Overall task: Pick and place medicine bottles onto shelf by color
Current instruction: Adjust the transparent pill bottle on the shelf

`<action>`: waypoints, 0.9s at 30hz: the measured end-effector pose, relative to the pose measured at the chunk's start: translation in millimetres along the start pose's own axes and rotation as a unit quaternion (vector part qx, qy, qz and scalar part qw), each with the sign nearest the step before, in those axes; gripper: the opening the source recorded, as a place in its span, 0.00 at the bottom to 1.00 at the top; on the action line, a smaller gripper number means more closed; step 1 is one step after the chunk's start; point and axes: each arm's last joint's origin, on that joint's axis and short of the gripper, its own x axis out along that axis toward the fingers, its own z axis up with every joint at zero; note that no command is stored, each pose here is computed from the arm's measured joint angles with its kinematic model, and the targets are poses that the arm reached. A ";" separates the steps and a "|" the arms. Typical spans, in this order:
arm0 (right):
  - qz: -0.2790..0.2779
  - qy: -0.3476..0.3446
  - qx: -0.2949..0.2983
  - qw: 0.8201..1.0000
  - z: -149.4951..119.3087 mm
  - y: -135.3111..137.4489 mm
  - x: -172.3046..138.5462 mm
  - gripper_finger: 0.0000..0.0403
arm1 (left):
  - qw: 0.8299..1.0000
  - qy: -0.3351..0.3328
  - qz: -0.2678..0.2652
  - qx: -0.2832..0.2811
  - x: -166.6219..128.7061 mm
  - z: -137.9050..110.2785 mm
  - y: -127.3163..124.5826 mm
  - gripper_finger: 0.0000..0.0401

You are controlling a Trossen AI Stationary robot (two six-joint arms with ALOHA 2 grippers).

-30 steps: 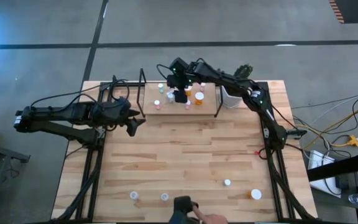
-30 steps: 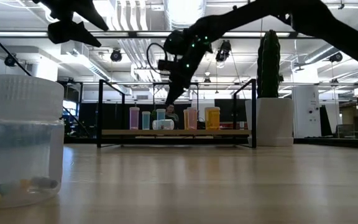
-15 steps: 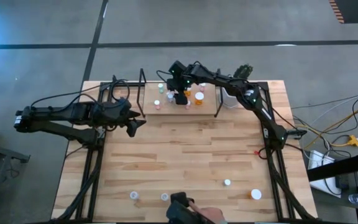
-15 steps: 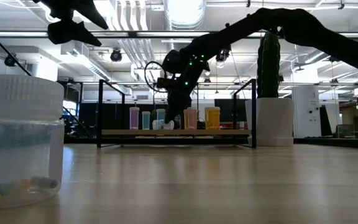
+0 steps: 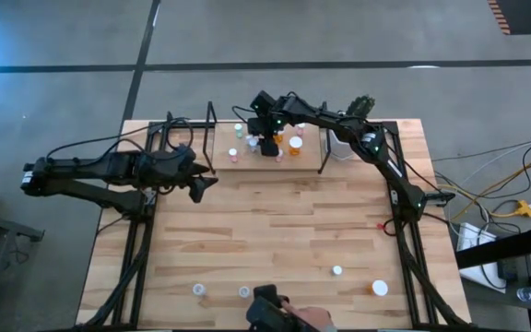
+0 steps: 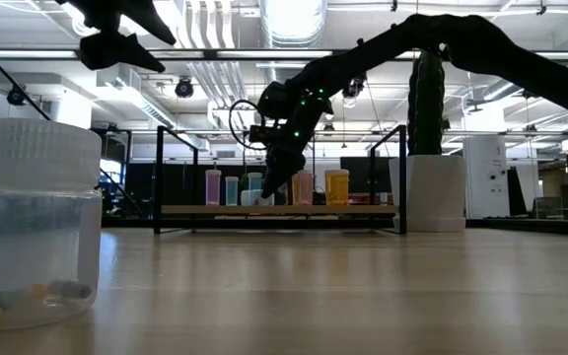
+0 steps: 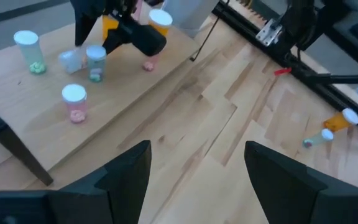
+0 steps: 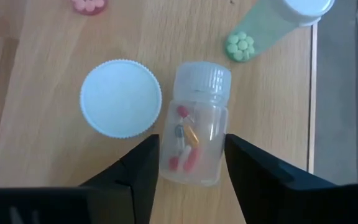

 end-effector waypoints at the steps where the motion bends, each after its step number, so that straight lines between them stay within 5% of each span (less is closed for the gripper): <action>1: 0.000 0.001 0.002 1.000 -0.2 0.1 0.2 0.42 | 1.000 0.001 0.001 0.000 0.0 -0.1 0.1 0.60; 15: -0.005 0.004 0.025 1.000 -0.1 0.5 -3.6 0.35 | 1.000 0.003 0.003 0.001 1.8 -0.6 -0.1 0.60; 27: -0.034 -0.029 0.043 0.998 13.0 -1.4 -43.3 0.35 | 1.000 -0.003 0.010 0.002 0.7 0.5 0.1 0.60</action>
